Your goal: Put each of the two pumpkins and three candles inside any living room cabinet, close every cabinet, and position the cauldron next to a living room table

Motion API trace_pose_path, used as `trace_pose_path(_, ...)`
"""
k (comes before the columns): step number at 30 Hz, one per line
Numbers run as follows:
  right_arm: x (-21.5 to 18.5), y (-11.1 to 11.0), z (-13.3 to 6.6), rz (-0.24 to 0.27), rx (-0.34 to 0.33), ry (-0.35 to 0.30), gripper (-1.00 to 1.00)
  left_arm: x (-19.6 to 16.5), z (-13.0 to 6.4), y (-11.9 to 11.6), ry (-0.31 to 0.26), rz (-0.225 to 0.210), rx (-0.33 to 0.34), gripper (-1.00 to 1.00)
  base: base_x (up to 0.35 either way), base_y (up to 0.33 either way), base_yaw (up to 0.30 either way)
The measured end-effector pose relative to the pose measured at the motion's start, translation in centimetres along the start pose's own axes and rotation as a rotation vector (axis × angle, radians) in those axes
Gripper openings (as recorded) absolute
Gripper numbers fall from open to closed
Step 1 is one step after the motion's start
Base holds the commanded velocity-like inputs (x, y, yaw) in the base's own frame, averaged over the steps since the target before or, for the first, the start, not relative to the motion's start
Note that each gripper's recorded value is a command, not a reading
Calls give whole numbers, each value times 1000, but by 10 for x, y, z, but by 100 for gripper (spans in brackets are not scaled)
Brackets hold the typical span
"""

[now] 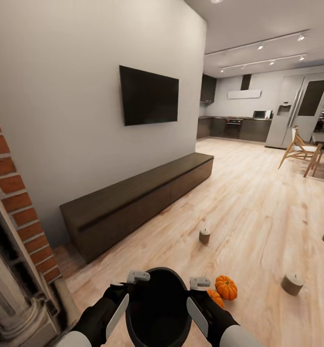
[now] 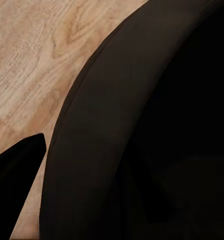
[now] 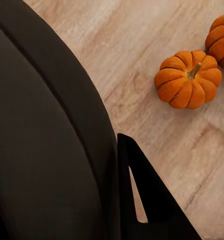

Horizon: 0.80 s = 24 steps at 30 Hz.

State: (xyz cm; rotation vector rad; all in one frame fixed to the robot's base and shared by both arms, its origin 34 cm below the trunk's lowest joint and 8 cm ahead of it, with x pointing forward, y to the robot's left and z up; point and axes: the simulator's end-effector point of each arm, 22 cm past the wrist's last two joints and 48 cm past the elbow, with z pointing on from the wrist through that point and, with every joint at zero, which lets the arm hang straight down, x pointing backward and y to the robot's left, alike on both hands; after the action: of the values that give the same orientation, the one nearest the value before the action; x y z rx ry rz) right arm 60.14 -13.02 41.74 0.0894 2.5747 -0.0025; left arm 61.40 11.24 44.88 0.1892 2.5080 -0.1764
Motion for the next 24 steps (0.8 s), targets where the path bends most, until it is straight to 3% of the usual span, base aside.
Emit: trace_pose_path(24,-1,0,0,-1,-2,-4,-100,-1,0,0,-3,1,-1,-100,-270,0,-252)
